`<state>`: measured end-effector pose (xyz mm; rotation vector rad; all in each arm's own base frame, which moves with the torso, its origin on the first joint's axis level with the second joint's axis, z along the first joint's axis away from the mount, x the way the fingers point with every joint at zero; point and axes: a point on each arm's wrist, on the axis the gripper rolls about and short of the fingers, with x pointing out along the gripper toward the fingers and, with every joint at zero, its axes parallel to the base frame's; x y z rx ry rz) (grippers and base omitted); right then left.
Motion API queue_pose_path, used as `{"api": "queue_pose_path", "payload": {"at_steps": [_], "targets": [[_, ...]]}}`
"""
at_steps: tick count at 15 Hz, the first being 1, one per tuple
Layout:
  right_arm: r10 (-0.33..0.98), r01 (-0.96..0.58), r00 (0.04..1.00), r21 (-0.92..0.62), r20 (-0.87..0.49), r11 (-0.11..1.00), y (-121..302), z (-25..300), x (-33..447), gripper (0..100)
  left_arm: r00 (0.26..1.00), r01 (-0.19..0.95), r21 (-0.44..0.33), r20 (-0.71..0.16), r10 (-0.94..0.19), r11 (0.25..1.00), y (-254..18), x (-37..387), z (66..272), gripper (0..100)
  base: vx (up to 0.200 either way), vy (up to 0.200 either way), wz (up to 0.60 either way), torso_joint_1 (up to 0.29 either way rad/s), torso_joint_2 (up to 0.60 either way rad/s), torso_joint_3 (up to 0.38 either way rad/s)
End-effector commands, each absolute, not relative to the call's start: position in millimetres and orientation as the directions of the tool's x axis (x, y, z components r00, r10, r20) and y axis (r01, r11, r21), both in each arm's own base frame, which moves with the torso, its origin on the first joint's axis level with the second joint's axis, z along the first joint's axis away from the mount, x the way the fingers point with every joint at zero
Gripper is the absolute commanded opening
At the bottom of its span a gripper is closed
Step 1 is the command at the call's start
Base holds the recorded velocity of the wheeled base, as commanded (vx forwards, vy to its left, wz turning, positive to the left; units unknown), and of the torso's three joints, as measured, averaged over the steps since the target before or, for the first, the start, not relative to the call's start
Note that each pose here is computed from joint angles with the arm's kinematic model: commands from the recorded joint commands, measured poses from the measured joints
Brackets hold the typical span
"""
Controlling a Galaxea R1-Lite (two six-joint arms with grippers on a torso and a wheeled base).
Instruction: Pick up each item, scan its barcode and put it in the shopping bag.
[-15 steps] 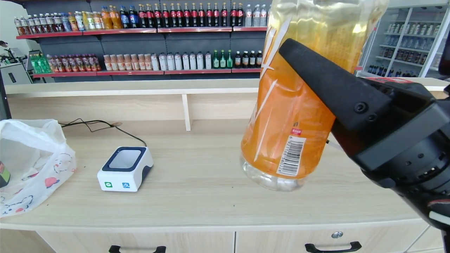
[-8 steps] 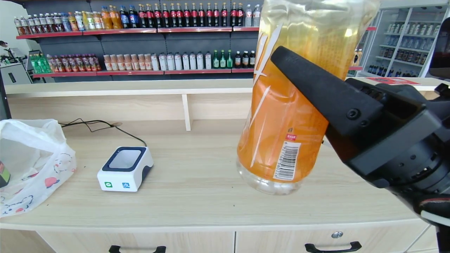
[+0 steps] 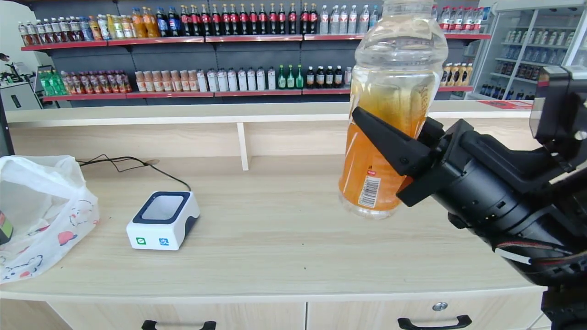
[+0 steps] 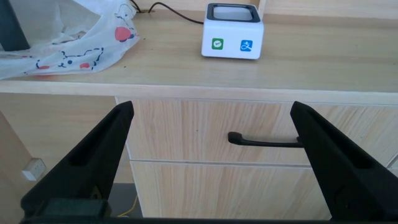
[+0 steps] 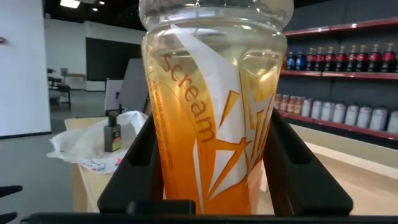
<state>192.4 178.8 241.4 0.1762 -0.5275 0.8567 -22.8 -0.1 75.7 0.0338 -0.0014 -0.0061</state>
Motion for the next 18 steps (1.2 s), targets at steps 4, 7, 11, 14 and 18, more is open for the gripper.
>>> {"api": "queue_pose_path", "payload": {"at_steps": [4, 7, 11, 14, 18], "targets": [[0.546, -0.575, 0.728, -0.064, 0.414, 0.816, 166.2, 214.0, 196.5, 0, 1.0, 0.006, 0.034, 0.002, -0.006, 0.999, -0.1, -22.8, 75.6, 100, 0.0, 0.0, 0.0, 0.0, 0.0, 0.0], [0.447, -0.4, 0.798, -0.198, 0.404, 0.895, 154.8, 212.2, 204.6, 0, 1.0, 0.006, 0.034, 0.002, -0.006, 0.999, -0.1, -22.8, 75.6, 100, 0.0, 0.0, 0.0, 0.0, 0.0, 0.0], [0.451, -0.387, 0.817, -0.237, 0.359, 0.891, 152.1, 200.5, 205.0, 0, 1.0, 0.006, 0.034, 0.002, -0.006, 0.999, -0.1, -22.8, 75.6, 100, 0.0, 0.0, 0.0, 0.0, 0.0, 0.0], [0.422, -0.368, 0.826, -0.208, 0.373, 0.906, 145.1, 204.4, 206.8, 0, 1.0, 0.006, 0.034, 0.002, -0.006, 0.999, -0.1, -22.8, 75.6, 100, 0.0, 0.0, 0.0, 0.0, 0.0, 0.0], [0.352, -0.352, 0.869, -0.065, 0.347, 0.934, 131.7, 198.6, 208.6, 0, 1.0, 0.006, 0.034, 0.002, -0.006, 0.999, -0.1, -22.8, 75.6, 100, 0.0, 0.0, 0.0, 0.0, 0.0, 0.0]]}}
